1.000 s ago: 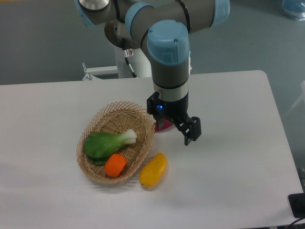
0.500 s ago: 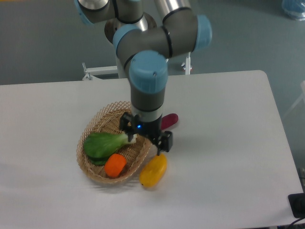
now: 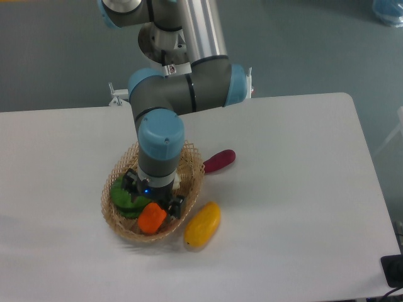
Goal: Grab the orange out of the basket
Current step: 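Close the gripper around the orange inside the basket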
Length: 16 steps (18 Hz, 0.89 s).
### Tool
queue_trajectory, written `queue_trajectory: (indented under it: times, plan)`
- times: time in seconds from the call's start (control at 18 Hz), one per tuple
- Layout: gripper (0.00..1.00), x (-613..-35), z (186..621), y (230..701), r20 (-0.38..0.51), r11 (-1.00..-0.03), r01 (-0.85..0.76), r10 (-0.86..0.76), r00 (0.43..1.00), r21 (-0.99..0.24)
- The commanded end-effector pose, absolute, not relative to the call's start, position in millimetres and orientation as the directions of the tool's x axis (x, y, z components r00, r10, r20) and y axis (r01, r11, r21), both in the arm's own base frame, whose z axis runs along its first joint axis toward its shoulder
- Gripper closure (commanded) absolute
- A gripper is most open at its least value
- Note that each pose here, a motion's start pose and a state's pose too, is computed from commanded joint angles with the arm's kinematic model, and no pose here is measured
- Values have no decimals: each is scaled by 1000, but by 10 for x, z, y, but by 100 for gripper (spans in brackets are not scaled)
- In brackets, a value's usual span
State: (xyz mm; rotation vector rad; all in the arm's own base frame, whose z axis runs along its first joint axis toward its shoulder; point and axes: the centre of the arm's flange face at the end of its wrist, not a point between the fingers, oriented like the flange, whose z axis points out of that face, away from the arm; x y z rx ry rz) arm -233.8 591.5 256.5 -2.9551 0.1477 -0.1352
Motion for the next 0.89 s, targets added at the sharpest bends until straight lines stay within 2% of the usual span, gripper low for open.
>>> queue_trajectory:
  times: [0.89]
  plan:
    - [0, -2376, 2360, 5943, 89, -981, -99, -115, 989, -164]
